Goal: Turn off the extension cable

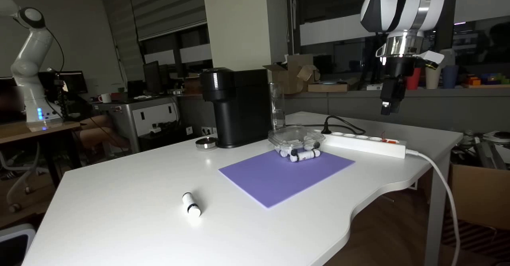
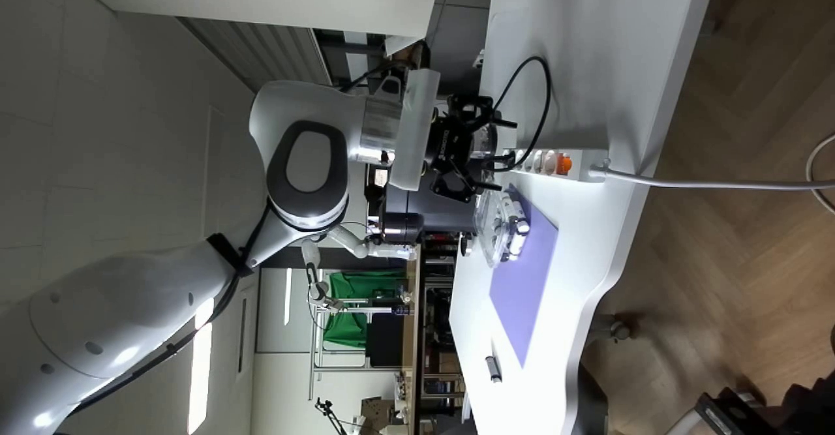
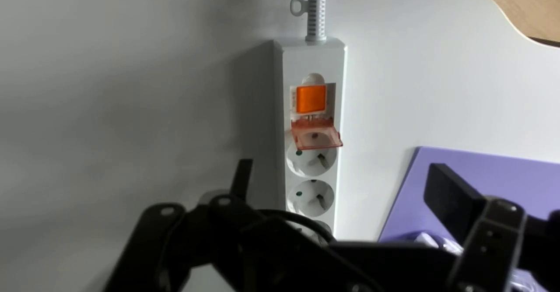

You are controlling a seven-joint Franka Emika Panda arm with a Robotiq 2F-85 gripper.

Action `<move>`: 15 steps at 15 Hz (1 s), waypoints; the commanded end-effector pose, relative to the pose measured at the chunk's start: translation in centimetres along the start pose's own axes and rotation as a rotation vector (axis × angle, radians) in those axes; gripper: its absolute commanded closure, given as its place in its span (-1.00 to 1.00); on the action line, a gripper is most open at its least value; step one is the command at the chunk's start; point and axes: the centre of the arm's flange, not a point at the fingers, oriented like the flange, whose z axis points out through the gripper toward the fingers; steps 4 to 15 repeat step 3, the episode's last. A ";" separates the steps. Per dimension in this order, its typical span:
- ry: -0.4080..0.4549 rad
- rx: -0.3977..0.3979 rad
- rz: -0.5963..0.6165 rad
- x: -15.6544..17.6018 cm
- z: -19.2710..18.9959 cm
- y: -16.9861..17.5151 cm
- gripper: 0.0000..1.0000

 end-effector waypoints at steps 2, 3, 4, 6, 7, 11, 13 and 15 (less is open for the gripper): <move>-0.012 0.003 0.005 -0.2 0.0 0.0 -0.99; -0.014 0.004 0.006 -0.2 0.0 0.0 -1.00; -0.014 0.004 0.006 -0.2 0.0 0.0 -1.00; -0.014 0.004 0.006 -0.2 0.0 0.0 -1.00; -0.014 0.004 0.006 -0.2 0.0 0.0 -1.00; -0.014 0.004 0.006 -0.2 0.0 0.0 -1.00; -0.014 0.004 0.006 -0.2 0.0 0.0 -1.00; -0.014 0.004 0.006 -0.2 0.0 0.0 -1.00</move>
